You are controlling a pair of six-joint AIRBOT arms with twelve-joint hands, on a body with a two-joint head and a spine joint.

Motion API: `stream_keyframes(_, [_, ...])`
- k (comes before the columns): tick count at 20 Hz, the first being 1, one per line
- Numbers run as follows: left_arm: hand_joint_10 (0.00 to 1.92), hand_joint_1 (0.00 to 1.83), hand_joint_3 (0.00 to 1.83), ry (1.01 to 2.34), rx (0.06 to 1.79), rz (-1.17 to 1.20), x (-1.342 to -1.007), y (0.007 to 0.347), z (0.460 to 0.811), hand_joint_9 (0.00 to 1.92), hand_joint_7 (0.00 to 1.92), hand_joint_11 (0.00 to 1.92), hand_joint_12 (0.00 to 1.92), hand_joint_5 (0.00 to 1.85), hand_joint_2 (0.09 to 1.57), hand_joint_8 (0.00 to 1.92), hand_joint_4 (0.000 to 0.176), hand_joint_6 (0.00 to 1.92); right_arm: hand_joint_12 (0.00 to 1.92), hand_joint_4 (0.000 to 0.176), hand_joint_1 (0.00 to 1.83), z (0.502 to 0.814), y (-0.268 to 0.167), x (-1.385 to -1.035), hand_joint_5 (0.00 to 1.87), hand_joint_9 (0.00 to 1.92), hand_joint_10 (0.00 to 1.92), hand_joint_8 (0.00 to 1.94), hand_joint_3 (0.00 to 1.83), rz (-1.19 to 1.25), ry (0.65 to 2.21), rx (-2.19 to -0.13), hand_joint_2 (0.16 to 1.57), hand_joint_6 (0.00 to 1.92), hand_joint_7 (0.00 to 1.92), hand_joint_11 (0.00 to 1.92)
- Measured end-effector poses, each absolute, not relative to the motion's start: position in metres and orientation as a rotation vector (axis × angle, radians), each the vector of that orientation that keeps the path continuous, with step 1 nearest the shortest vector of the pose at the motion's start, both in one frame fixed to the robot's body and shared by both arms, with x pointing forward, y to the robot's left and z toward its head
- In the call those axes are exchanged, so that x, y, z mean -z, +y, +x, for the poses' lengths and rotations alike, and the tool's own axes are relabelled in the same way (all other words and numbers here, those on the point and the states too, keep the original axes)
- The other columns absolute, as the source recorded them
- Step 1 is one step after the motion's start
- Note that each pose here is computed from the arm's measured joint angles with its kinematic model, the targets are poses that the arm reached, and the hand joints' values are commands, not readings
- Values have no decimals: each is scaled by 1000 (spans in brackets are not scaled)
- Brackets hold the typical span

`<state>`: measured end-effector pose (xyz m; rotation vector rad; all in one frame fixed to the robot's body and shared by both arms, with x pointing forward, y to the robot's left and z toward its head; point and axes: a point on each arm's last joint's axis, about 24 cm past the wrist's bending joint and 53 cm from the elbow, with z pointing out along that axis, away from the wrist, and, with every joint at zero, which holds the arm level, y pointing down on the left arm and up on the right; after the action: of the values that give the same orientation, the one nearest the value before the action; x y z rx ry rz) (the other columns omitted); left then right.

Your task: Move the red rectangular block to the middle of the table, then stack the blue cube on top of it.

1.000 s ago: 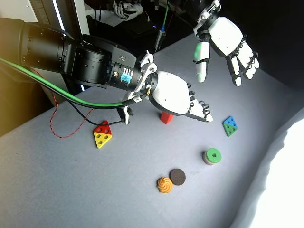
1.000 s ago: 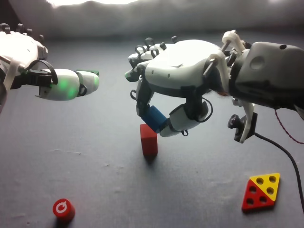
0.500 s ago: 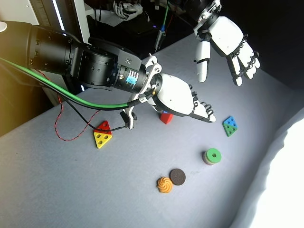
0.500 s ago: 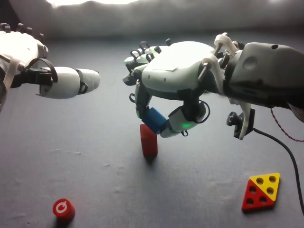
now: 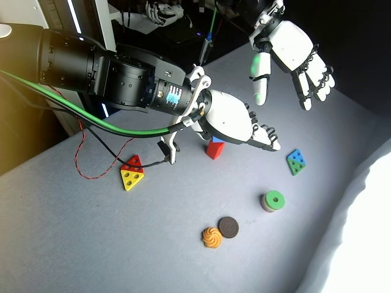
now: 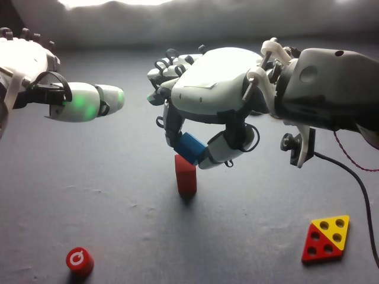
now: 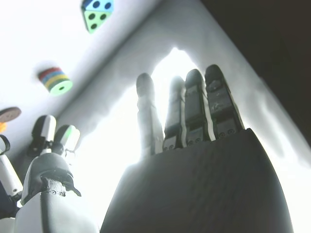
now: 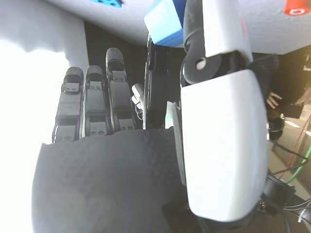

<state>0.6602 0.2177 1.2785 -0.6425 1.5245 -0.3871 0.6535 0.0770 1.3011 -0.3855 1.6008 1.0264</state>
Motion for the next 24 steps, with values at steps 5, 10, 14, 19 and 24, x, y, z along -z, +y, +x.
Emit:
stream_keyframes(5, [9, 13, 2, 1522, 385, -646, -1279, 219, 660, 68, 138, 0, 0, 407, 959, 11, 49, 5, 0, 150, 1069, 651, 81, -1300, 1122, 44, 11, 7, 0, -415, 1596, -1018, 1049, 754, 289, 0])
stream_keyframes(10, [8, 1, 0, 1522, 384, -645, -1279, 219, 660, 75, 141, 0, 0, 387, 955, 7, 56, 0, 0, 89, 1089, 648, 85, -1300, 1121, 36, 1, 0, 0, -424, 1596, -1023, 1052, 757, 288, 0])
stream_keyframes(14, [2, 42, 0, 1521, 381, -646, -1279, 220, 661, 63, 136, 0, 0, 384, 948, 4, 44, 3, 0, 81, 1094, 648, 86, -1299, 1133, 27, 5, 1, 0, -426, 1598, -1024, 1047, 735, 292, 0])
stream_keyframes(19, [6, 50, 2, 1521, 380, -644, -1280, 220, 661, 74, 136, 3, 1, 421, 953, 6, 36, 10, 0, 113, 1080, 648, 86, -1296, 1117, 18, 4, 3, 1, -426, 1602, -1021, 1051, 763, 286, 0])
stream_keyframes(24, [1, 26, 0, 1520, 380, -644, -1280, 220, 661, 59, 126, 0, 0, 394, 953, 0, 44, 0, 0, 134, 1072, 649, 86, -1294, 1116, 40, 1, 3, 1, -422, 1604, -1018, 1051, 762, 302, 0])
